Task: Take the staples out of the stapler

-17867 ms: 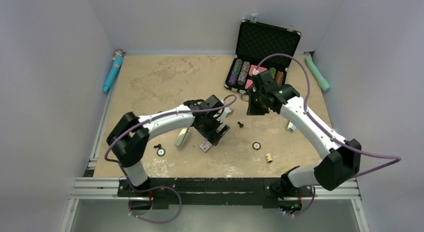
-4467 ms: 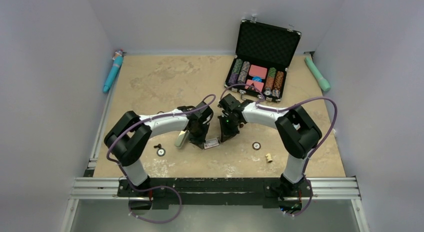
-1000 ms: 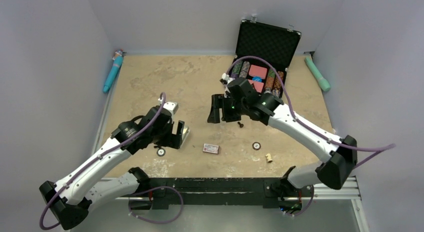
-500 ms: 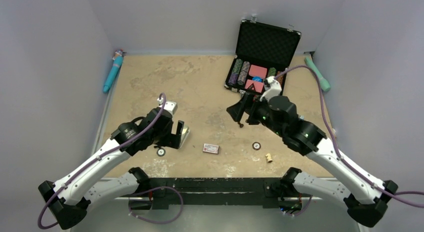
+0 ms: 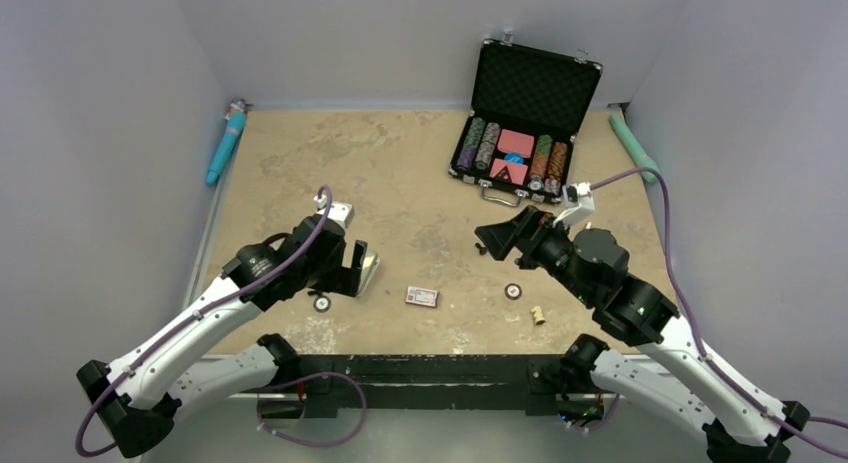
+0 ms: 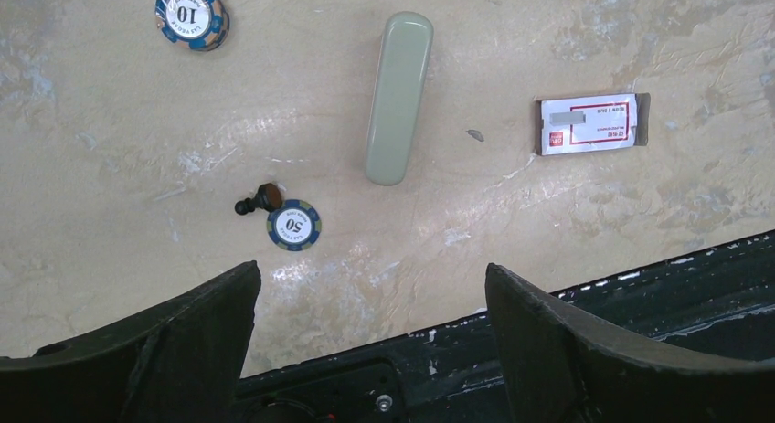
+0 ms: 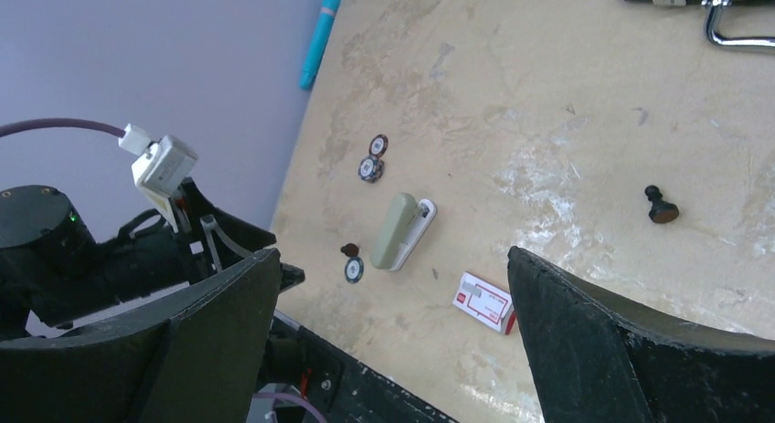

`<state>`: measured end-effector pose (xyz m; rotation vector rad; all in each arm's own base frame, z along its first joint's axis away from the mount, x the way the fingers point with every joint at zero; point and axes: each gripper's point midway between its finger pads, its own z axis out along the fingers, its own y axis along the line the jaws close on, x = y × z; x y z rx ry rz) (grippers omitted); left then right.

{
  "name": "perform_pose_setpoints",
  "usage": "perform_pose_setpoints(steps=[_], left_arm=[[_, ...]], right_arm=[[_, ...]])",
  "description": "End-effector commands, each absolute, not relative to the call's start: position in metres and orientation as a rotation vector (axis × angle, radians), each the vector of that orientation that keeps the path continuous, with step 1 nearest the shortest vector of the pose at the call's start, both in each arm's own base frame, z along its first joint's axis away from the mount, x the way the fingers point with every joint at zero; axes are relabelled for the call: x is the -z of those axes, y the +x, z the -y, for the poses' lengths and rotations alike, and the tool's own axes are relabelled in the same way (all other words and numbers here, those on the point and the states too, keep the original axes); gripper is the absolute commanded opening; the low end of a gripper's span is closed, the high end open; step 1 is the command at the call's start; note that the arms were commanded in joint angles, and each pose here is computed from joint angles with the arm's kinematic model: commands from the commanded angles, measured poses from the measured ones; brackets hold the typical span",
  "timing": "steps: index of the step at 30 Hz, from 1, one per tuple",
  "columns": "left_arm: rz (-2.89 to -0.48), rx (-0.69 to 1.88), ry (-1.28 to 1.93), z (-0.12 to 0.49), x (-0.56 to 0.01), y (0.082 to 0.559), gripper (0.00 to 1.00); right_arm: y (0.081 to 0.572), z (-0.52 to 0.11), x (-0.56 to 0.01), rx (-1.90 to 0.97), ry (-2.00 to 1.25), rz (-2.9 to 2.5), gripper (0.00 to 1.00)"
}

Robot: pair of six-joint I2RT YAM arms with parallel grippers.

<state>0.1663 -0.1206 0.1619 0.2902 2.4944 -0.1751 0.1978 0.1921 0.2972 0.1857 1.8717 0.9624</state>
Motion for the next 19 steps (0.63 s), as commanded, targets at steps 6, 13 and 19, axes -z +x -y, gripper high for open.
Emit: perform_pose_setpoints(steps=[6, 13, 19], left_arm=[[-2.479, 0.196, 0.270, 0.124, -0.165, 0.168, 0.95], [-2.482, 0.189, 0.273, 0.123, -0.165, 0.168, 0.95], [-2.475, 0.185, 0.266, 0.122, -0.166, 0.168, 0.95]], right_arm=[[0.178, -0.183, -0.286, -1.104, 0.285, -1.837, 0.99], [0.173, -0.180, -0.282, -1.112, 0.289, -1.842, 0.99], [0.172, -0.177, -0.289, -1.118, 0.284, -1.811, 0.99]])
